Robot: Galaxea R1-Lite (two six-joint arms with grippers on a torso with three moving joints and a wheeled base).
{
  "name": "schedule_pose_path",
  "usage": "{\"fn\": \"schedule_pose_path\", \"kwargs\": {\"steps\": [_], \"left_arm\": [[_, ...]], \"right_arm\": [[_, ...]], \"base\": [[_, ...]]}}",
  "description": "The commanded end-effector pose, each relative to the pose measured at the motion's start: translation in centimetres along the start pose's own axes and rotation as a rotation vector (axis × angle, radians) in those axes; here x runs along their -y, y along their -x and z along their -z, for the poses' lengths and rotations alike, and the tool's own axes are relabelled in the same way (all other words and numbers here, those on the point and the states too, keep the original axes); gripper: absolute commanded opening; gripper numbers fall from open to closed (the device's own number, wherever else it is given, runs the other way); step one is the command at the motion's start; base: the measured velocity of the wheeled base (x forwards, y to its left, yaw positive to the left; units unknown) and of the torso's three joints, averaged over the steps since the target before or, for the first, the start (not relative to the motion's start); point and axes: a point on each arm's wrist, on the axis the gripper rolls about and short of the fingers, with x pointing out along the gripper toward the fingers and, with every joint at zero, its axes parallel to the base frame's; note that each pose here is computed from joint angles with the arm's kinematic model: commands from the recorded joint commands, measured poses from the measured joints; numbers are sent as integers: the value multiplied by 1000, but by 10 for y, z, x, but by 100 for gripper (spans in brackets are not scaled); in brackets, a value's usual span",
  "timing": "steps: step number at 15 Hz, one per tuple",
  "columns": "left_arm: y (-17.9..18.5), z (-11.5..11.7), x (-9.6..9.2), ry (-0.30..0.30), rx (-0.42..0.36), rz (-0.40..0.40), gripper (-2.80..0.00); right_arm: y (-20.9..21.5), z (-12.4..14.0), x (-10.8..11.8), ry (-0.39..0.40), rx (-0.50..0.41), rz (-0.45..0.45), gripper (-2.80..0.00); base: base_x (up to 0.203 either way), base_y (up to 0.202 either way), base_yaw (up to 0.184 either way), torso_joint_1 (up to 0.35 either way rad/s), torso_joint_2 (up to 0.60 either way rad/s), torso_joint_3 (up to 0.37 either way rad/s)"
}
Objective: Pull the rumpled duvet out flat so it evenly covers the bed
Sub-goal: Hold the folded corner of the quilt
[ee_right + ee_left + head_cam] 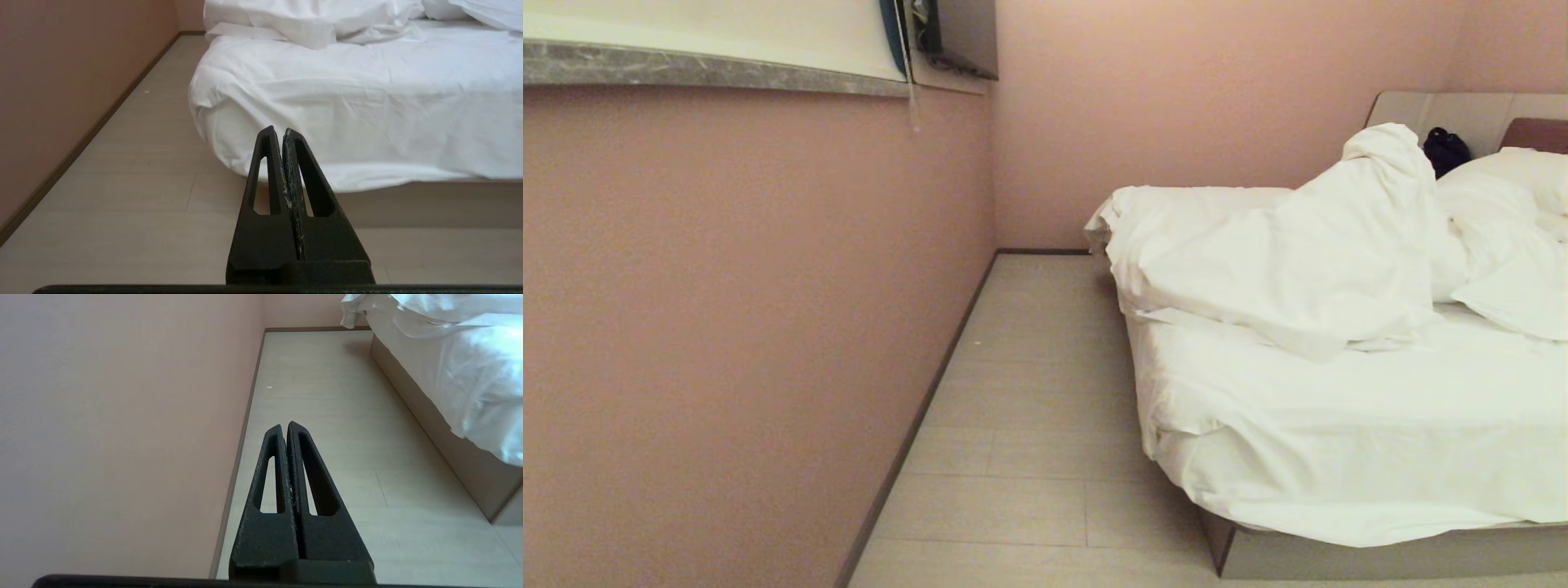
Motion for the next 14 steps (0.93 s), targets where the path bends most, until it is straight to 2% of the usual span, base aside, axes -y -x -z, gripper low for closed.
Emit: {"fn": "schedule_pose_path", "kwargs": {"steps": [1, 10, 14], "left_arm": [[0, 0, 0, 0, -1, -1, -280], [0, 0, 0, 2, 0, -1, -280], [0, 0, 0, 3, 0, -1, -280]], "right_arm": [[0, 0, 0, 1, 1, 0, -280], [0, 0, 0, -2, -1, 0, -280], [0, 0, 0, -2, -1, 0, -280]], "base": [[196, 0, -1, 2, 0, 5], [195, 0, -1, 3, 3, 2], [30, 0, 1, 3, 1, 0]]}}
